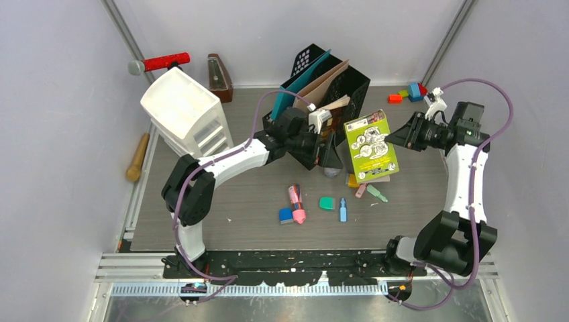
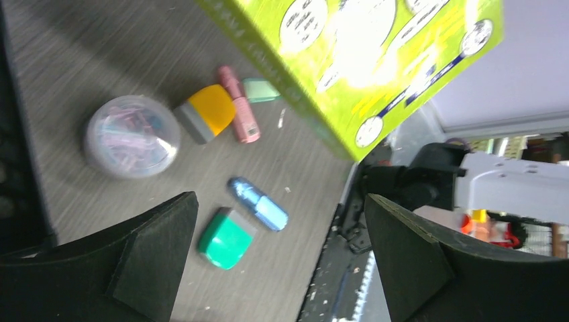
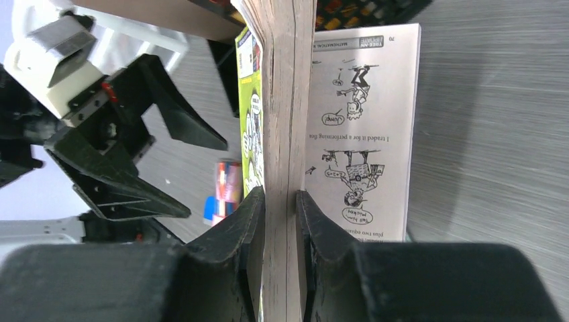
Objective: Organize the desk
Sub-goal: Pick up the book from the center of the board.
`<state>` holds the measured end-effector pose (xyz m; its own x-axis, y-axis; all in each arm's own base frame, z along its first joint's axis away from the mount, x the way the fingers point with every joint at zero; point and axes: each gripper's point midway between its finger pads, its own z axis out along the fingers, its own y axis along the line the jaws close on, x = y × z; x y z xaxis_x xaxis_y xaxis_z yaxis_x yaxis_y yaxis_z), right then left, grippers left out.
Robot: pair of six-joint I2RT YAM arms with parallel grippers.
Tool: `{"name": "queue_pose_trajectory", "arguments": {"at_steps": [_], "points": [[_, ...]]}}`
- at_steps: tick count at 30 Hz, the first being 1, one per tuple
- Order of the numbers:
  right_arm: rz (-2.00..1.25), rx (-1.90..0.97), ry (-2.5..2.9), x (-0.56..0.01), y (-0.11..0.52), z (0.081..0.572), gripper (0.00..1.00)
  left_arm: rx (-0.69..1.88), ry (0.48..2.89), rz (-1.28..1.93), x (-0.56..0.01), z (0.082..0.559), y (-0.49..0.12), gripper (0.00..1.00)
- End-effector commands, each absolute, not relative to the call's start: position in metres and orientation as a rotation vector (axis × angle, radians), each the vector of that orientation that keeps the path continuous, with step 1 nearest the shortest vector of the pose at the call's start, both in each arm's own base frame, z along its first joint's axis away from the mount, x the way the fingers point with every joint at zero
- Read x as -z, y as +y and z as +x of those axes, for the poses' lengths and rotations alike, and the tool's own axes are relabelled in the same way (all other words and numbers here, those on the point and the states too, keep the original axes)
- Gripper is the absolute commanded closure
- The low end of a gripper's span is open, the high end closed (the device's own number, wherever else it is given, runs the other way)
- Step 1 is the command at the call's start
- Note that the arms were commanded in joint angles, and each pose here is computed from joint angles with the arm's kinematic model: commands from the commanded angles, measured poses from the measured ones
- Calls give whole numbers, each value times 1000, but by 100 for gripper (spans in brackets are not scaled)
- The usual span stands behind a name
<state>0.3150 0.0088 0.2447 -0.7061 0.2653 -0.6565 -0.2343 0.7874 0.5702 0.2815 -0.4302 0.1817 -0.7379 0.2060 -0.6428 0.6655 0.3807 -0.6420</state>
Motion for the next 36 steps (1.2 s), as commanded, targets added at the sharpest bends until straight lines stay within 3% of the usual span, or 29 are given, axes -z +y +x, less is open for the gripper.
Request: {"name": "queue_pose_trajectory", "arguments": {"at_steps": [1, 18, 27, 31, 33, 34, 36], "points": [[-13, -1041, 2012, -287, 38, 308, 99, 1517, 2063, 709, -226, 280, -447, 1], [-84, -1249, 1900, -293, 92, 276, 100, 1729, 2001, 609, -223, 273, -458, 3], [-104, -1210, 1928, -274, 90, 279, 100, 1733, 1927, 665, -239, 264, -438, 53], [-129, -1167, 1968, -256, 86, 280, 96, 1608, 1929, 746, -240, 261, -424, 86], [-140, -1146, 1993, -247, 84, 280, 81, 1525, 1942, 775, -239, 262, -417, 100], [-152, -1140, 2009, -242, 83, 280, 66, 1475, 1947, 788, -238, 263, -413, 100], [-171, -1128, 2033, -237, 83, 279, 48, 1390, 1954, 814, -238, 265, -405, 100]]}}
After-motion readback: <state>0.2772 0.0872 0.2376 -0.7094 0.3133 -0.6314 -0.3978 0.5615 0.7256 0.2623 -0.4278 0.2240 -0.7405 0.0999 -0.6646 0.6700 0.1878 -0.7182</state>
